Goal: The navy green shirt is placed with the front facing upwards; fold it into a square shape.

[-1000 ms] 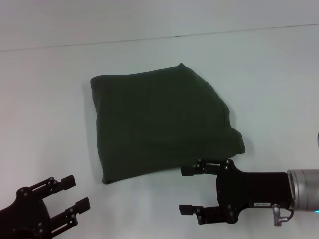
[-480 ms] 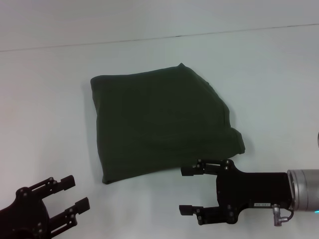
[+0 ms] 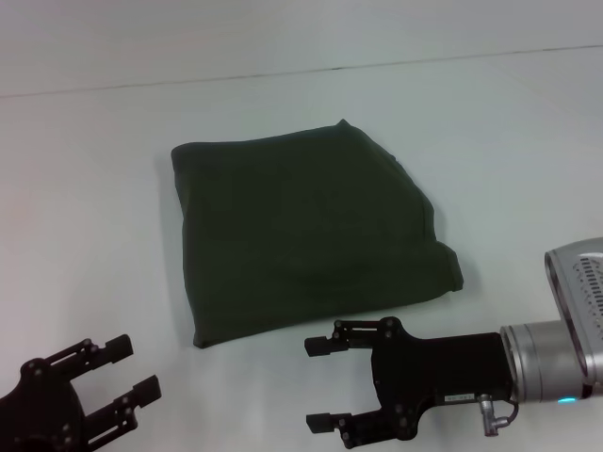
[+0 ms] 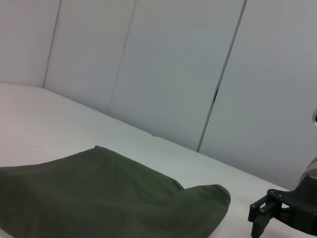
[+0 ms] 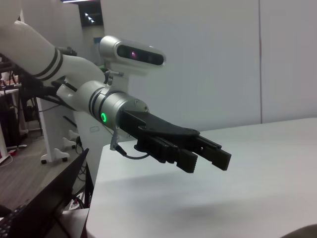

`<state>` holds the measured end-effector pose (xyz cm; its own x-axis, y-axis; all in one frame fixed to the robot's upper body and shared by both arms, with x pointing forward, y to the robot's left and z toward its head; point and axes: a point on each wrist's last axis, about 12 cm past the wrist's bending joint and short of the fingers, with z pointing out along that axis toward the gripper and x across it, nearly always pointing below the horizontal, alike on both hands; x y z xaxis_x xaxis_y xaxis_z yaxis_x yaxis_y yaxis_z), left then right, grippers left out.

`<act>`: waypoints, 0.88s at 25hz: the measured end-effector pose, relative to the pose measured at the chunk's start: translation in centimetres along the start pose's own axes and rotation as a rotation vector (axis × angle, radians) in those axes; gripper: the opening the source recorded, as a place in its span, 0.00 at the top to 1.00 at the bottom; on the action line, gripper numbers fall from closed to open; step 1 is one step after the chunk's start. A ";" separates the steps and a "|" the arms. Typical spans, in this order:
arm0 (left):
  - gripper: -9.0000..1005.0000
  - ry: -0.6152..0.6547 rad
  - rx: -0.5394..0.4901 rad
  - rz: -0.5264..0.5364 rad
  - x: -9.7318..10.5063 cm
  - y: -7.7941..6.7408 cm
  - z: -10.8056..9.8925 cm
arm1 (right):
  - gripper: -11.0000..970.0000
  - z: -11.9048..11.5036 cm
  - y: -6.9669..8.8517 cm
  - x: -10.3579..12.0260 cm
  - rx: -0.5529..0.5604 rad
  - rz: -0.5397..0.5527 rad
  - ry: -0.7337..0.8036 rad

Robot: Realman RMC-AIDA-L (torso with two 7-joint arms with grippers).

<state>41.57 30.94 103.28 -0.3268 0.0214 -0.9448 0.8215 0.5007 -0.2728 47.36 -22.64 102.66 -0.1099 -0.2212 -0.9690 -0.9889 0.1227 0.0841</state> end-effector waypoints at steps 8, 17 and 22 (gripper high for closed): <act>0.37 -0.006 -0.007 0.001 0.0 0.0 0.0 | 0.16 0.1 -0.2 -0.1 0.005 -0.004 -0.001; 0.37 -0.007 -0.006 0.001 0.0 0.0 0.0 | 0.16 0.3 -0.2 -0.2 -0.005 -0.006 -0.004; 0.37 -0.007 -0.005 0.001 0.0 0.0 0.0 | 0.16 0.3 -0.2 -0.3 0.006 -0.012 -0.019</act>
<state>41.55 30.92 103.29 -0.3223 0.0156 -0.9465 0.8195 0.5050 -0.2707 47.61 -22.33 102.86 -0.0958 -0.2042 -0.9742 -0.9895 0.1262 0.0709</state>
